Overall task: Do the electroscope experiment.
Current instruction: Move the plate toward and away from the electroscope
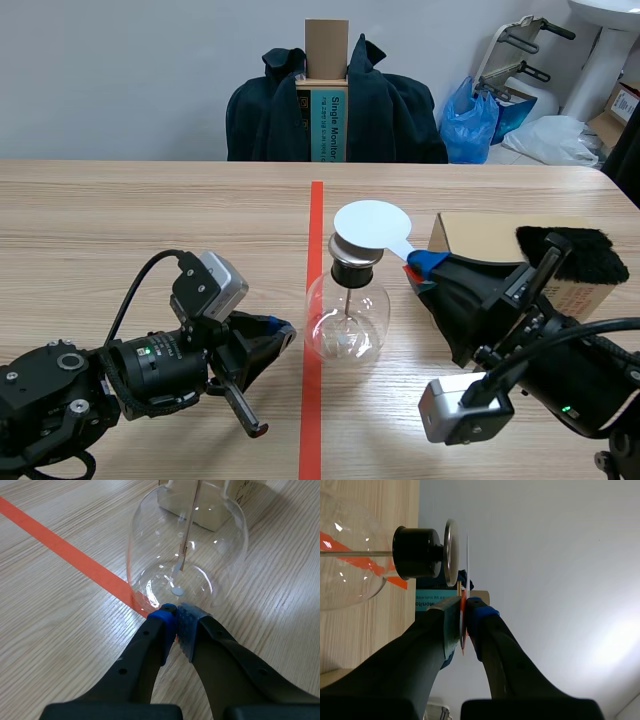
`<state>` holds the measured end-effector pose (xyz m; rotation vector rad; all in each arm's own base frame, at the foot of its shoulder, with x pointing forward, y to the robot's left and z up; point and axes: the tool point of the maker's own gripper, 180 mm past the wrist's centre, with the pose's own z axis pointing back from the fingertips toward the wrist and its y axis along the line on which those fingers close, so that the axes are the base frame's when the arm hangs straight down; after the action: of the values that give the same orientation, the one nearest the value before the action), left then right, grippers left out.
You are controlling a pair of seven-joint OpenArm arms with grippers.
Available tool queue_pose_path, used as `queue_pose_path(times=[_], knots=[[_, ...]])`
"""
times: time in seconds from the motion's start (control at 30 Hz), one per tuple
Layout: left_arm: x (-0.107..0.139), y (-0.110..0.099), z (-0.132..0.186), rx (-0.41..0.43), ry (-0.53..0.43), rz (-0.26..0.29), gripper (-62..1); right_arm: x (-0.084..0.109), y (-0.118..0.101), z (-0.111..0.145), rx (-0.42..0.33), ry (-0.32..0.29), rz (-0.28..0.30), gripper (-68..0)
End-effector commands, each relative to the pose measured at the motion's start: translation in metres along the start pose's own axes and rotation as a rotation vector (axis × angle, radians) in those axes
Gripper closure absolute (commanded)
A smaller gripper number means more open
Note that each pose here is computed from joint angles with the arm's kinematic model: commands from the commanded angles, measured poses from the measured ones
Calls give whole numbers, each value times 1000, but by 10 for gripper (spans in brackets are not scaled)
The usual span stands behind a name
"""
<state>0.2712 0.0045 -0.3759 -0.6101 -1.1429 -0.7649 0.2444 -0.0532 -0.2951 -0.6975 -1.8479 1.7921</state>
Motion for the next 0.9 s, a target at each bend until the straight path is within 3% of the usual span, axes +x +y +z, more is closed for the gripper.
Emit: queue_pose_path(times=[0.0,0.23,0.53,0.67,0.87], knots=[[13,1,-2,1,-43,0,-19,-4,-12,-3,-26,-15,47,-8],[12,1,-2,1,-41,0,-19,6,-10,-2,-18,-70,51,-8],[12,1,-2,1,-41,1,-19,6,-10,-2,-18,-71,52,-8],[12,1,-2,1,-41,1,-19,-4,-10,-3,-19,-14,51,-8],[12,1,-2,1,-41,1,-19,-28,-12,-2,-22,119,50,-8]])
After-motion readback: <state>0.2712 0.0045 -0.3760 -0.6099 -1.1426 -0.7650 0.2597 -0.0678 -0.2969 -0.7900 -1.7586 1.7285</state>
